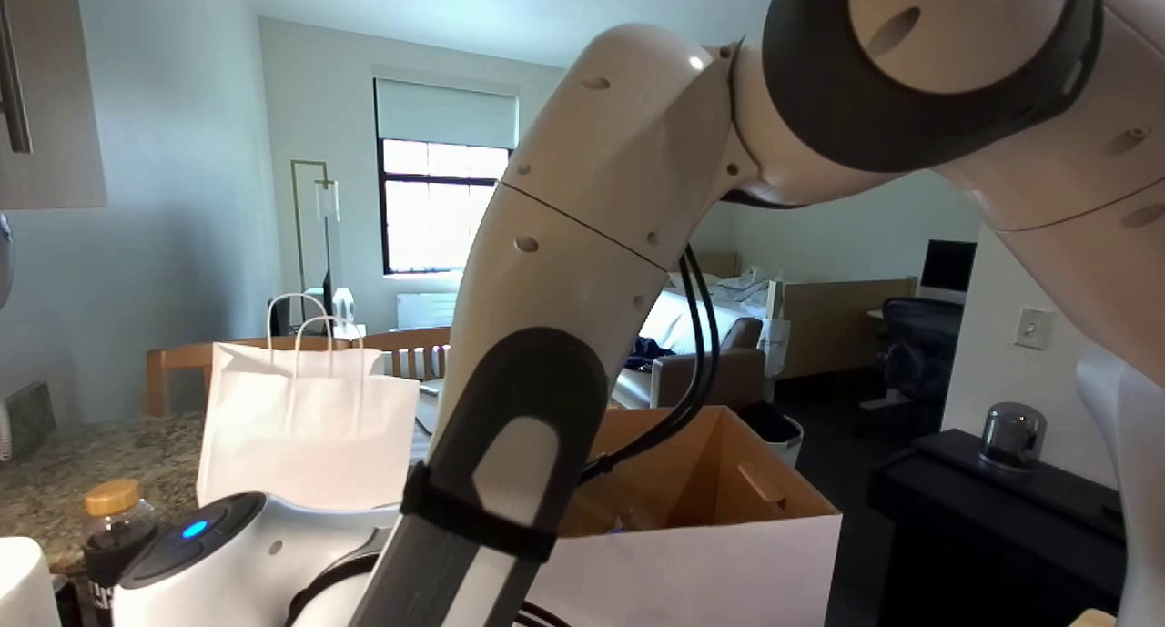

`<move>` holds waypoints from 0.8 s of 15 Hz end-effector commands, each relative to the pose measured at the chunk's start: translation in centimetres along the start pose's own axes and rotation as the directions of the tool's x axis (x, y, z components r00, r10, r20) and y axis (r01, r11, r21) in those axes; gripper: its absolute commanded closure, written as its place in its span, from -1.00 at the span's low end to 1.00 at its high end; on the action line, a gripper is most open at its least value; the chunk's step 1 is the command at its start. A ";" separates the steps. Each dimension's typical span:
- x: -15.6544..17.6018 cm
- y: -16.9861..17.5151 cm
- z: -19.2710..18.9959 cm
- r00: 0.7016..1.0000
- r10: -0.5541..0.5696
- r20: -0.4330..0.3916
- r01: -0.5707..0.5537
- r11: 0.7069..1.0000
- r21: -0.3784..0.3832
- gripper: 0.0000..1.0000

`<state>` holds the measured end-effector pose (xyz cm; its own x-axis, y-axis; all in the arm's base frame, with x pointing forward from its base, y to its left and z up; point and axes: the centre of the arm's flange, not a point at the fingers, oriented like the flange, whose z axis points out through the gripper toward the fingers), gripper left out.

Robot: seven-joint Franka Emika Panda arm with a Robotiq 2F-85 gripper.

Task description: Put two plastic bottles into the paper bag

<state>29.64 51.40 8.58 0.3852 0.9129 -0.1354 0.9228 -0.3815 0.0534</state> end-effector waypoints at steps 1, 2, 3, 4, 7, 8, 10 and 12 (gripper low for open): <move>-0.5 -0.1 0.6 0.999 0.033 -0.042 -0.034 0.999 -0.018 -0.05; -0.2 0.1 0.6 0.998 0.042 -0.050 -0.043 0.999 -0.014 0.06; -0.1 0.4 0.6 0.997 0.048 -0.058 -0.048 0.999 -0.013 0.16; 0.0 0.7 0.6 0.997 0.056 -0.061 -0.056 0.998 -0.014 0.22; -0.4 1.8 -0.7 0.993 0.096 -0.074 -0.098 0.995 -0.025 0.38; -1.0 2.1 -1.8 0.990 0.121 -0.079 -0.123 0.992 -0.029 0.40; -2.1 2.4 -4.0 0.983 0.164 -0.085 -0.167 0.985 -0.032 0.41; -3.3 2.5 -6.9 0.972 0.210 -0.105 -0.215 0.976 -0.035 0.41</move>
<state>32.51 50.72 11.03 0.5126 0.8571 -0.0516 0.8566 -0.5064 0.0991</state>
